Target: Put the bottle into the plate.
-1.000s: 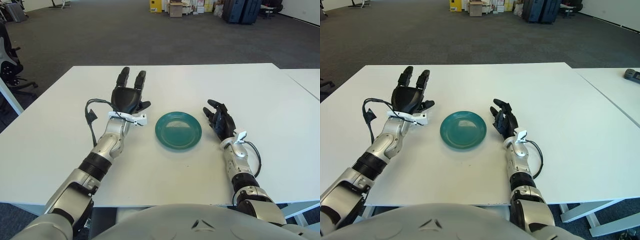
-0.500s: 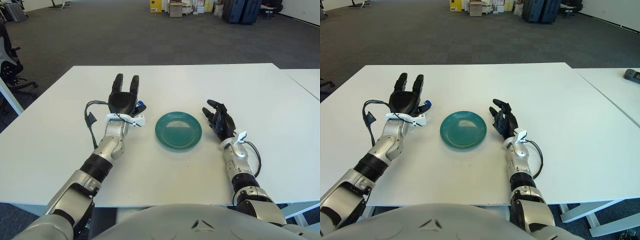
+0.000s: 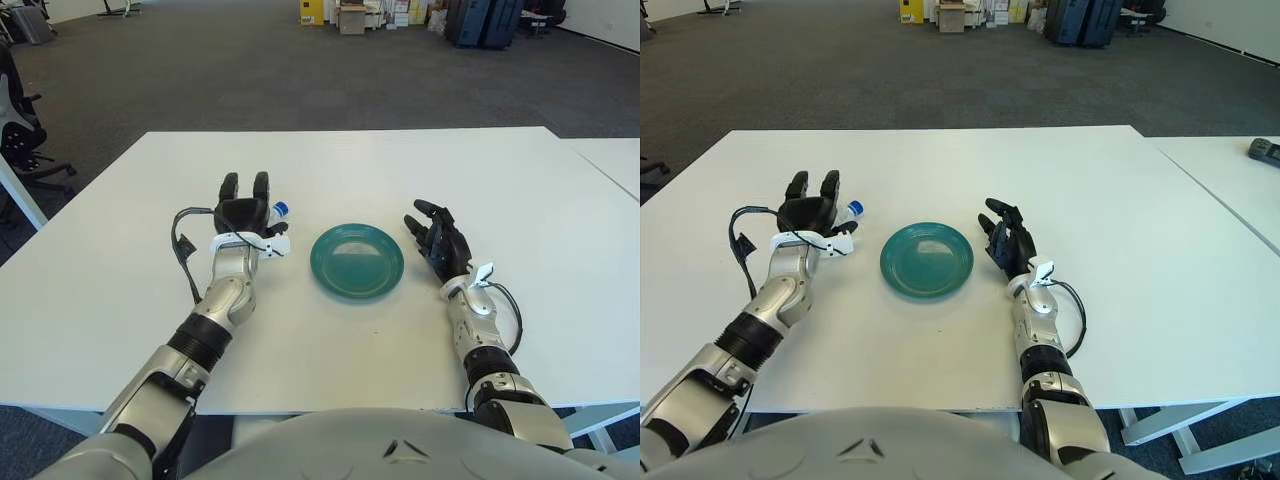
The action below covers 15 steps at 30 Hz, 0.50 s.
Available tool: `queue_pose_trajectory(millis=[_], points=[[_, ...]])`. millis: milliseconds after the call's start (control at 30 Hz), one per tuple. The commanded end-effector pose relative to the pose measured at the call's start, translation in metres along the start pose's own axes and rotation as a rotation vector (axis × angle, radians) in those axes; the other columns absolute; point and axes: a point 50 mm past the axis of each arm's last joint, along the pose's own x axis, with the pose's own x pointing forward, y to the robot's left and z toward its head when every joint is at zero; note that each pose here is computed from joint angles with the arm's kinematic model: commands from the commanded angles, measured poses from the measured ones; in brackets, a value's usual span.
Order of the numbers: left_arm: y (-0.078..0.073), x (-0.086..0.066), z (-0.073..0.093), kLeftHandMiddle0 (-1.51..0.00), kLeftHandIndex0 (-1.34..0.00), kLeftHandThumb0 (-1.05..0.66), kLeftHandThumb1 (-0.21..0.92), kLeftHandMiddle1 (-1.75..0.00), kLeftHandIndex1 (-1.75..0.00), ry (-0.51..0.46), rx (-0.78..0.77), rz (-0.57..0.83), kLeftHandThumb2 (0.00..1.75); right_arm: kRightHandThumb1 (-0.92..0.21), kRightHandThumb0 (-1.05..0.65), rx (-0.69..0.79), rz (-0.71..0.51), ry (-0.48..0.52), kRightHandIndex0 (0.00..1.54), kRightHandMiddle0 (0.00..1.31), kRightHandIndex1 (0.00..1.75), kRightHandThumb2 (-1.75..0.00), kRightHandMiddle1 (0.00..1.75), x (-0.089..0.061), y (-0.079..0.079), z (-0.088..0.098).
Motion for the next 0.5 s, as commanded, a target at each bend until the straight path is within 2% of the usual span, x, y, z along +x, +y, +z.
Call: queue_pose_trajectory(millis=[0, 300, 467], points=[[-0.004, 0.009, -0.004, 0.0, 0.0, -1.05, 0.92, 0.0, 0.0, 0.038, -0.01, -0.026, 0.82, -0.92, -0.82, 0.041, -0.026, 0.09, 0.46, 0.05, 0.02, -0.96, 0.91, -0.012, -0.002, -0.02], [-0.02, 0.024, -0.007, 0.0, 0.0, -1.05, 0.92, 0.0, 0.0, 0.099, -0.022, -0.084, 0.78, -0.92, -0.81, 0.049, -0.03, 0.083, 0.48, 0.05, 0.03, -0.96, 0.91, -0.014, -0.001, -0.021], [-0.029, 0.03, -0.003, 0.0, -0.01, -1.05, 0.92, 0.0, 0.0, 0.113, -0.014, -0.125, 0.78, -0.92, -0.81, 0.05, -0.032, 0.078, 0.49, 0.05, 0.03, -0.97, 0.9, -0.015, -0.001, -0.021]])
